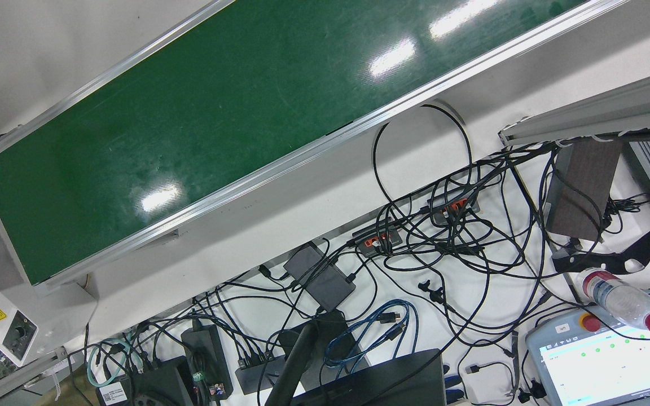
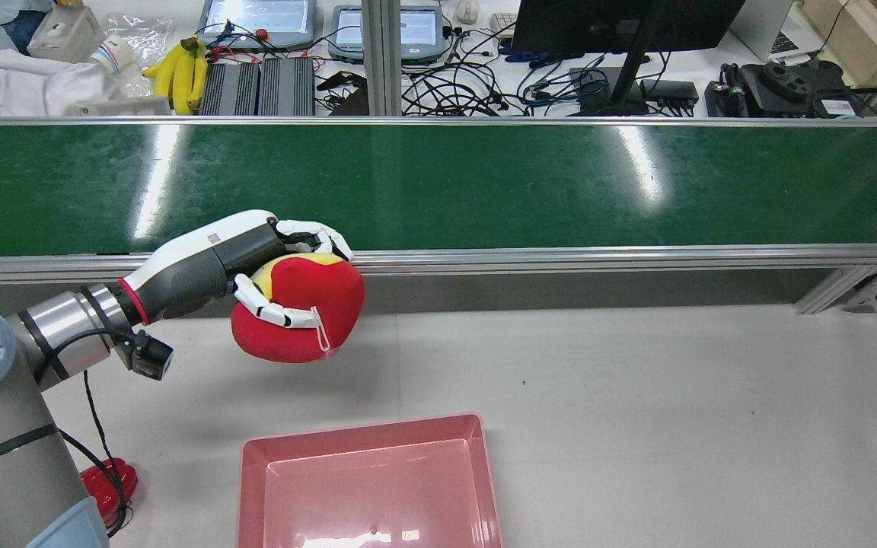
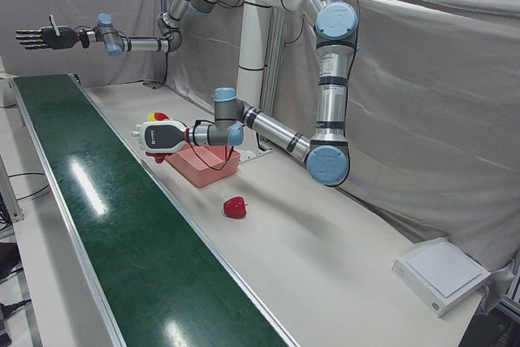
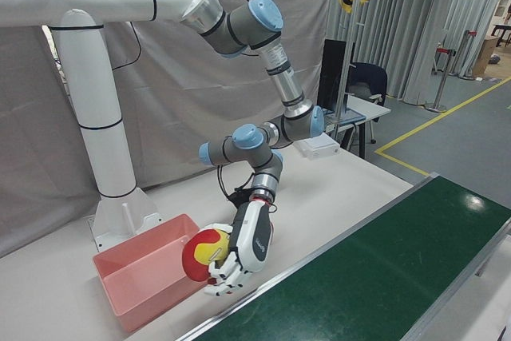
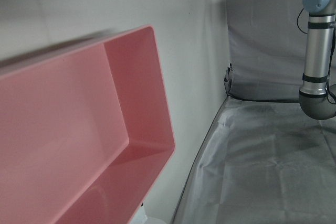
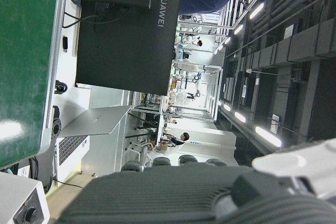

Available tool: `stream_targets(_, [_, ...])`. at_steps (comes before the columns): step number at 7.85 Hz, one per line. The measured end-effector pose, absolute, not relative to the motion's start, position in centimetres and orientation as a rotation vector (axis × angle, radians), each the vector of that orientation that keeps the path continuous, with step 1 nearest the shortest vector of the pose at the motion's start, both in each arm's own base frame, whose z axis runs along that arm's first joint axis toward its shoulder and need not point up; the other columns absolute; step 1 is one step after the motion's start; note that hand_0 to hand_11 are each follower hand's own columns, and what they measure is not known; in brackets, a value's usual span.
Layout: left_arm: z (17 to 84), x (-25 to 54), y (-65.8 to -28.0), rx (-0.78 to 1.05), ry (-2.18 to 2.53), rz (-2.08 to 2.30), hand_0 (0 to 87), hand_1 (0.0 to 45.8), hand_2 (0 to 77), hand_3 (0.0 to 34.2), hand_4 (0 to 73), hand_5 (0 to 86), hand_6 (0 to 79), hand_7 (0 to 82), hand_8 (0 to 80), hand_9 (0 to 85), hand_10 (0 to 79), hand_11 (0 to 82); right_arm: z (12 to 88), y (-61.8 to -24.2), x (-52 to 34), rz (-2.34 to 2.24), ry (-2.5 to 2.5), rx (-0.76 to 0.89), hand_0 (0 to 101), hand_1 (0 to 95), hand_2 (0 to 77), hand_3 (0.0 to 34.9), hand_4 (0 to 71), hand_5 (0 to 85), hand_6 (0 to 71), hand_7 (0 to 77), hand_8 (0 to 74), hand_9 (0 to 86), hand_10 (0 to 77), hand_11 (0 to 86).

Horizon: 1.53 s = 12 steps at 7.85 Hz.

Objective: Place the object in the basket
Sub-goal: 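Lower the held plush into the pink tray with the left hand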

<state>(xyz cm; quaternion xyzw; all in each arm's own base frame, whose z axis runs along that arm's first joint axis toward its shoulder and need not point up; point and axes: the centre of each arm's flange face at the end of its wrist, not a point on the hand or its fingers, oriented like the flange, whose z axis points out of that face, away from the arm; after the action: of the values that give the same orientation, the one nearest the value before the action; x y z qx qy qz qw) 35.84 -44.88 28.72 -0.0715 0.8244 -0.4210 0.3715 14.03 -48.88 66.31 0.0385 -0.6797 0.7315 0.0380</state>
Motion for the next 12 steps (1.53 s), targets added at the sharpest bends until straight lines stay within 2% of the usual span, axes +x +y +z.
stream_targets(1, [27.4,38.1,-43.1,-0.237,2.113,-1.044,51.8,7.6,32.7,0.0,30.0,70.4,18.0,38.7,38.7,55.6,27.3,43.6,66.3,-48.9,14.0,2.244,-2.085,0.118,0,0.0,0.5,0.0,0.0,0.0,0.0,0.5,0.0,0.0,0.0,0.0])
stream_targets(4, [24.0,43.2,-38.5,-0.361,2.103,-0.960,53.1,7.6,32.7,0.0,28.9,70.4,18.0,36.5,38.7,55.6,26.2,40.4,66.3,-48.9,14.1,2.245,-2.085,0.119,0,0.0,0.5,0.0,0.0,0.0,0.0,0.5,0.0,0.0,0.0,0.0])
stream_targets(6, [23.1,43.0,-37.3,-0.373,2.085,-0.953,53.3,7.6,32.7,0.0,27.3,70.9,15.3,34.4,38.2,55.1,25.1,37.6,66.3,-48.9,14.0,2.244,-2.085,0.118,0,0.0,0.5,0.0,0.0,0.0,0.0,0.5,0.0,0.0,0.0,0.0])
stream_targets(7, [23.0,42.6,-36.8,-0.375,2.072,-0.952,53.3,7.6,34.9,0.0,26.7,69.8,15.3,31.1,33.8,49.1,21.3,32.7,66.3,-48.9,14.0,2.244,-2.085,0.119,0,0.0,0.5,0.0,0.0,0.0,0.0,0.5,0.0,0.0,0.0,0.0])
stream_targets(9, [22.9,42.5,-35.1,-0.396,2.042,-0.940,53.3,7.6,35.5,0.0,26.7,69.3,15.3,31.1,33.8,49.1,21.8,35.5,66.3,-48.9,14.1,2.244,-2.086,0.119,0,0.0,0.5,0.0,0.0,0.0,0.0,0.5,0.0,0.0,0.0,0.0])
stream_targets(11, [23.0,43.2,-33.0,-0.418,2.004,-0.917,53.3,7.6,35.5,0.0,26.2,69.3,15.3,28.9,33.8,47.5,21.8,34.4,66.3,-48.9,14.1,2.244,-2.086,0.119,0,0.0,0.5,0.0,0.0,0.0,0.0,0.5,0.0,0.0,0.0,0.0])
stream_targets(12, [23.2,43.5,-32.2,-0.410,1.982,-0.902,53.3,8.7,38.2,0.0,21.8,68.2,10.9,21.3,25.6,40.9,15.3,25.6,66.3,-48.9,14.1,2.245,-2.085,0.119,0,0.0,0.5,0.0,0.0,0.0,0.0,0.5,0.0,0.0,0.0,0.0])
